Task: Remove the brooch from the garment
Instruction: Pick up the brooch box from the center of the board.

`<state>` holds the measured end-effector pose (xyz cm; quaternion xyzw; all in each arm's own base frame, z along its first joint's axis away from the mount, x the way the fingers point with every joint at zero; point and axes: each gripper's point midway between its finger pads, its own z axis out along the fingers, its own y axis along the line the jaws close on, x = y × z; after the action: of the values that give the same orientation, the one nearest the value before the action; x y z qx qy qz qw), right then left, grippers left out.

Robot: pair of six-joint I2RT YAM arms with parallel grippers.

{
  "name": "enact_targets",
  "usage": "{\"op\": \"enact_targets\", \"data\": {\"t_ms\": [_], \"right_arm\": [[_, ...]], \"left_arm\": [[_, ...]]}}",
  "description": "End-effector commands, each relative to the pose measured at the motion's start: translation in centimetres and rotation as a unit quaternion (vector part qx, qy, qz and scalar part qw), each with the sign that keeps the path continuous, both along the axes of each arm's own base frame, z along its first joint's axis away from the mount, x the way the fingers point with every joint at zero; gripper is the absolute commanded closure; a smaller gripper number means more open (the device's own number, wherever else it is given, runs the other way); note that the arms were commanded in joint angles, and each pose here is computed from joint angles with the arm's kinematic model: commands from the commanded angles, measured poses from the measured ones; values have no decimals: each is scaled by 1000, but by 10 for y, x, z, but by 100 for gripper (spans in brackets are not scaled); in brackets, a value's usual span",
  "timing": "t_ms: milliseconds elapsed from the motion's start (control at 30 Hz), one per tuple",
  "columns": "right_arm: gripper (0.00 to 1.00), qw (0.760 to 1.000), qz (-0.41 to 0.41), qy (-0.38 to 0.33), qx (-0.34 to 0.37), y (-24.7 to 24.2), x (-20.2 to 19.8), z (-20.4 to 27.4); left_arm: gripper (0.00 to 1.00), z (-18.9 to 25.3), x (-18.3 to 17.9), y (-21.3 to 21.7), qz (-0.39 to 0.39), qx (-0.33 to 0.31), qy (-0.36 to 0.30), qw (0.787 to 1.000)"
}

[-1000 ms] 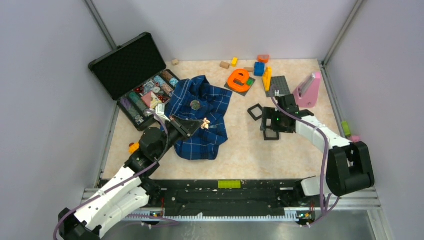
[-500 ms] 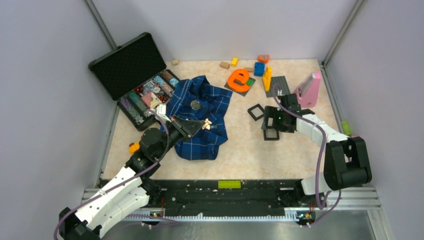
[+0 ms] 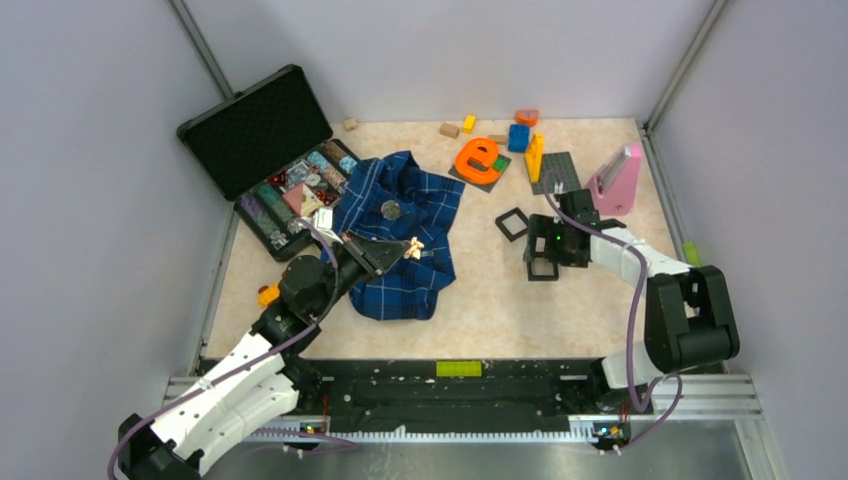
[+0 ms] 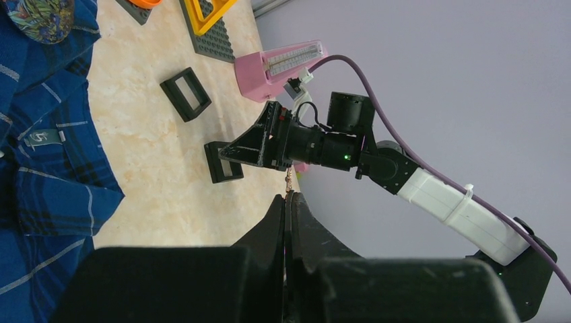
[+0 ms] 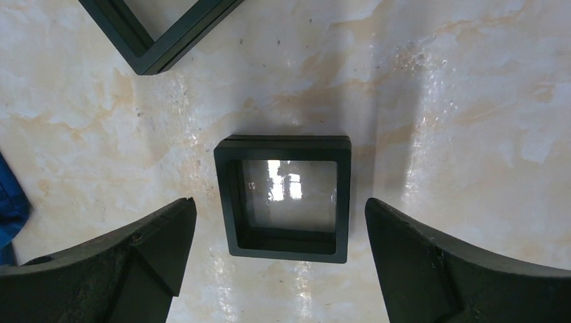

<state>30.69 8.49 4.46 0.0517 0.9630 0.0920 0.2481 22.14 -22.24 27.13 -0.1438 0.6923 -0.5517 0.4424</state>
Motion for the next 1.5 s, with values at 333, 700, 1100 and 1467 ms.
{"op": "enact_targets", "data": {"t_ms": [333, 700, 1100, 1467], "right_arm": [[14, 1000, 8, 8, -26, 3, 4, -10], [18, 997, 13, 17, -74, 4, 5, -13], [35, 999, 19, -1, -44, 17, 6, 6], [36, 973, 115, -82, 183, 92, -14, 80]], "left_arm": [[100, 19, -1, -1, -6, -11, -31, 999], [100, 18, 0, -2, -8, -10, -31, 999], [100, 17, 1, -4, -11, -7, -29, 999], [100, -7, 10, -29, -52, 5, 9, 999]]}}
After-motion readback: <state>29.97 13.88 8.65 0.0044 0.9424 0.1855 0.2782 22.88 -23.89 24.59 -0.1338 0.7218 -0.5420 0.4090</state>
